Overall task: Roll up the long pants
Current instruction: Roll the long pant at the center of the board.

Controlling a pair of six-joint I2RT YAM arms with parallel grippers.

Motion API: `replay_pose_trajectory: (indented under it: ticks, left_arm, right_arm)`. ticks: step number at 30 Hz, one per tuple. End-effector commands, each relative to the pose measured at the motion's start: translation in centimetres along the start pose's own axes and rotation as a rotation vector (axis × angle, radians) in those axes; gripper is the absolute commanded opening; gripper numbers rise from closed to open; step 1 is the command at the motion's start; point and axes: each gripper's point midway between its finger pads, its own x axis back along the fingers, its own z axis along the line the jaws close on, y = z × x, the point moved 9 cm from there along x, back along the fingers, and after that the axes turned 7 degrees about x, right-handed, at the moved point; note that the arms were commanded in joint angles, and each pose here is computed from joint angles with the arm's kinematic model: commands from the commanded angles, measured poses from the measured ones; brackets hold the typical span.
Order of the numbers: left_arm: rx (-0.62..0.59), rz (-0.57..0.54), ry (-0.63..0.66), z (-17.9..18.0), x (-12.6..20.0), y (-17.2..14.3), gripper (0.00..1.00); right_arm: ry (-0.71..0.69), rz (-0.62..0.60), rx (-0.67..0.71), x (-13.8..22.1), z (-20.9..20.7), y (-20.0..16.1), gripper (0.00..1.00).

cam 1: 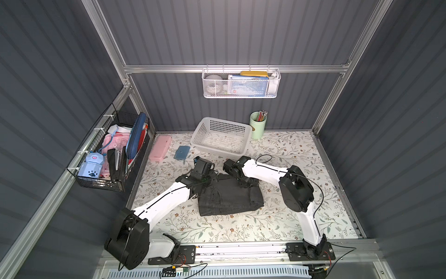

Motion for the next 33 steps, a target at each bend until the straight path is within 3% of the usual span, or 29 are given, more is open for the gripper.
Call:
replay_pose_trajectory:
  ticks: [1,7,12,17,19,23,28,33]
  left_arm:
    - [-0.356,-0.053,0.007,-0.3,2.9,-2.6,0.49]
    - [-0.789,-0.133,-0.158,-0.8,5.8,-8.0,0.51]
    - [-1.126,-0.119,-0.296,-2.1,4.8,-11.0,0.54]
    - [-1.271,-0.097,-0.312,-5.3,2.4,-12.1,0.6]
    - [-1.217,-0.098,-0.337,-6.6,1.8,-12.1,0.61]
    - [-0.95,-0.122,-0.333,-8.1,1.5,-11.4,0.66]
    - [-0.548,-0.171,-0.211,-6.5,2.0,-10.3,0.66]
    - [-0.326,-0.139,-0.123,-4.6,2.0,-10.5,0.7]
  right_arm:
    - [0.036,0.064,-0.054,-1.2,2.3,-0.1,0.34]
    - [0.105,0.098,-0.07,-0.5,3.8,0.7,0.34]
    - [0.102,0.209,-0.11,-1.9,4.8,0.0,0.36]
    - [0.139,0.28,-0.202,-2.5,4.9,-0.6,0.34]
    - [0.155,0.318,-0.255,-2.6,4.6,-0.7,0.34]
    - [0.241,0.386,-0.389,-3.0,4.2,-0.4,0.33]
    - [0.303,0.462,-0.481,-2.8,4.8,0.1,0.33]
    - [0.363,0.501,-0.553,-2.4,5.2,0.8,0.32]
